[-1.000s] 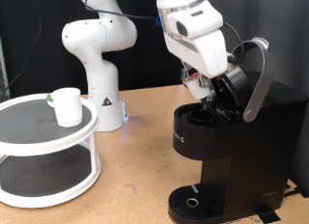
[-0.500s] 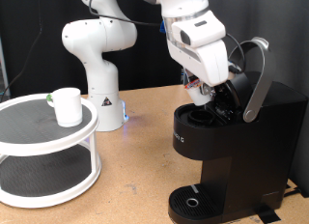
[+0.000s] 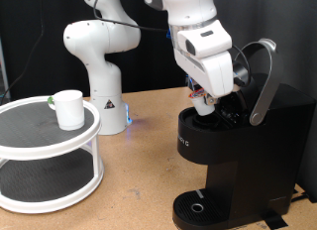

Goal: Make a cup of coffee with the keurig machine

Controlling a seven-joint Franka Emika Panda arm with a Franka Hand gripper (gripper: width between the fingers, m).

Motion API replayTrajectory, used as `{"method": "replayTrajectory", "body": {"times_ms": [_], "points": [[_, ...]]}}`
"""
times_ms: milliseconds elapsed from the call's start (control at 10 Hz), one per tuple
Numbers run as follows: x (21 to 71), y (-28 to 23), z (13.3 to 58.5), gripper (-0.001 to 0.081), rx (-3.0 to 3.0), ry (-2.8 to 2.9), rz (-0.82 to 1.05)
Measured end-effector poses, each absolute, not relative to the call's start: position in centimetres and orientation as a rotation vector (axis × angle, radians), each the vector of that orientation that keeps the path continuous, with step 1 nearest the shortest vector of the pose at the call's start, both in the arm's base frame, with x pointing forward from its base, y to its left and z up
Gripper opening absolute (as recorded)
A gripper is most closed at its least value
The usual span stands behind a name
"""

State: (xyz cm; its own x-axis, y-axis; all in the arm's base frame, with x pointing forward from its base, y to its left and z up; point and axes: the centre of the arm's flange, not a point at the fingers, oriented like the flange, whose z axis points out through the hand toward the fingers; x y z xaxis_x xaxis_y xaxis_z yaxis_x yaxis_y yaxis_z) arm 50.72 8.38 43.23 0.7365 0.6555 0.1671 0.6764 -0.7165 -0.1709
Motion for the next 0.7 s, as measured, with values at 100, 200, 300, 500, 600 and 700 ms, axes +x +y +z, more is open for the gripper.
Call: {"method": "replayTrajectory", "body": {"times_ms": [100, 200, 300, 500, 600, 700], "points": [[50.8, 8.3, 43.2, 0.0424, -2.719, -1.056, -0.139], [50.9, 8.3, 43.2, 0.0424, -2.719, -1.054, -0.138], [50.9, 8.2, 43.1, 0.0424, -2.718, -1.051, -0.133], [50.9, 8.1, 42.6, 0.0424, -2.714, -1.046, -0.108], [50.9, 8.0, 42.3, 0.0424, -2.713, -1.046, -0.101], [51.0, 7.9, 42.2, 0.0424, -2.71, -1.045, -0.098]]}}
